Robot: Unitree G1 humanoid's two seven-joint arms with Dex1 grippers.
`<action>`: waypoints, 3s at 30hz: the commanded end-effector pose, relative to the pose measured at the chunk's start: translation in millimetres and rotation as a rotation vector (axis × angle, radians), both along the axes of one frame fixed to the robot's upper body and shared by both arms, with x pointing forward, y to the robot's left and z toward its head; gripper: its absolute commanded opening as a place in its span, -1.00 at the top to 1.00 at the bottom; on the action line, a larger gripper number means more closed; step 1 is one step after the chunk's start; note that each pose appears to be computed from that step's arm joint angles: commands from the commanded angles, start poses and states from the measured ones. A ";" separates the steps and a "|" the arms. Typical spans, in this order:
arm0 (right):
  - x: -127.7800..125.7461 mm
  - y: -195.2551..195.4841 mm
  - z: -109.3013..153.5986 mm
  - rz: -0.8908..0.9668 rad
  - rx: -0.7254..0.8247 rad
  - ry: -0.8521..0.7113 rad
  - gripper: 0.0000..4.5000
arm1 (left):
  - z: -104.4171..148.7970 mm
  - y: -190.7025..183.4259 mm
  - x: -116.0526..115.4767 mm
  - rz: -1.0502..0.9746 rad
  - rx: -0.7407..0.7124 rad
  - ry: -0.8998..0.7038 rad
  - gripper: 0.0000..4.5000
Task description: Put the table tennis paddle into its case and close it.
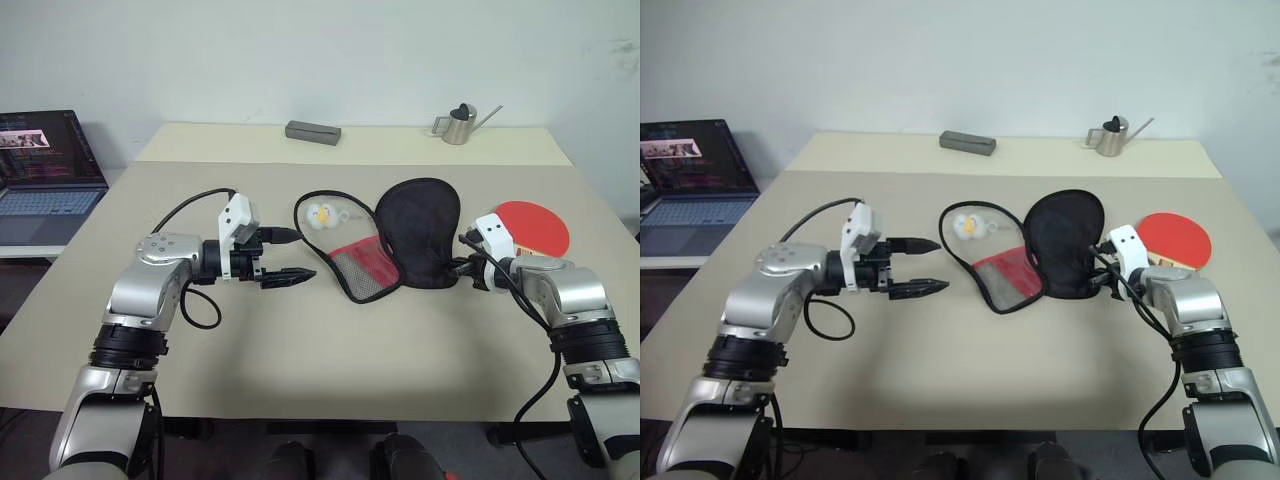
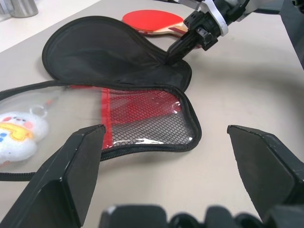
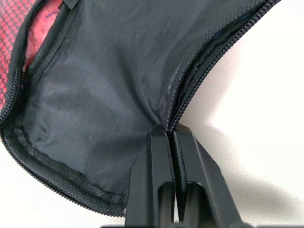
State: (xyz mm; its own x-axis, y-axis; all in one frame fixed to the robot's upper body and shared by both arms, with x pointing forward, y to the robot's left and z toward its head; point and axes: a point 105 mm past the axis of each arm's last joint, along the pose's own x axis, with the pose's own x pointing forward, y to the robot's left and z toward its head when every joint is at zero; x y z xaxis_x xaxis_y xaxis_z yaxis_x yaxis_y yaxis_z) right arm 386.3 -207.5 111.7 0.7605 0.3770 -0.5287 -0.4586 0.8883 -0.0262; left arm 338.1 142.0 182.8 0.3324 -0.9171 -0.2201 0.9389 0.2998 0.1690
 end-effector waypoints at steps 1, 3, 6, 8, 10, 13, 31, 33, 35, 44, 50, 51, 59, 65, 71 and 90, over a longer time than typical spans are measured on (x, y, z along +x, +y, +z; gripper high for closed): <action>4.1 -4.6 13.6 -0.001 -0.032 -0.052 0.99 | 11.8 -1.6 0.5 -0.013 -0.001 -0.049 -1.00; 6.1 -7.0 15.3 -0.020 -0.031 -0.064 0.99 | 11.7 -1.7 0.7 -0.013 -0.001 -0.050 -1.00; 10.5 -15.8 16.9 -0.067 -0.054 -0.081 0.80 | 11.8 -1.9 1.1 -0.013 0.000 -0.051 -1.00; 12.2 -20.3 18.1 -0.083 -0.068 -0.088 0.55 | 12.0 -2.2 1.5 -0.013 -0.001 -0.052 -1.00; 14.0 -24.2 19.9 -0.096 -0.081 -0.098 0.26 | 11.9 -2.6 1.7 -0.014 -0.001 -0.054 -1.00; 17.9 -31.8 24.6 -0.126 -0.111 -0.125 -0.20 | 11.6 -3.7 2.4 -0.016 -0.002 -0.055 -1.00; -14.0 -85.6 88.2 -0.335 -0.044 -0.301 -0.97 | 15.8 -8.1 9.4 -0.037 -0.009 -0.066 -1.00; -20.7 -89.5 85.6 -0.354 -0.046 -0.293 -0.97 | 16.1 -8.6 9.8 -0.040 -0.010 -0.067 -1.00; -26.6 -93.0 82.4 -0.376 -0.040 -0.285 -0.97 | 16.9 -8.4 10.4 -0.040 -0.013 -0.068 -1.00; -36.4 -89.7 72.2 -0.411 -0.018 -0.270 -0.97 | 16.2 -5.7 10.7 -0.029 -0.018 -0.067 -1.00; -34.5 -68.2 66.1 -0.295 -0.036 -0.272 -0.97 | 18.8 -2.8 12.9 -0.009 -0.024 -0.078 -1.00; -33.9 -63.5 64.6 -0.267 -0.036 -0.268 -0.97 | 19.2 -2.0 12.5 -0.010 -0.022 -0.078 -1.00; -39.0 -15.8 61.4 -0.017 0.064 -0.207 -0.97 | 22.1 8.9 14.0 0.018 -0.005 -0.085 -1.00; -45.9 19.2 52.3 0.164 0.019 -0.209 -0.97 | 22.8 15.2 13.9 0.038 0.000 -0.088 -1.00; -43.8 23.2 38.7 0.275 -0.167 -0.257 -0.97 | 23.0 17.7 13.0 0.040 0.007 -0.088 -1.00; -50.3 41.9 24.7 0.521 -0.360 -0.374 -0.97 | 19.3 18.7 8.8 0.025 0.018 -0.073 -1.00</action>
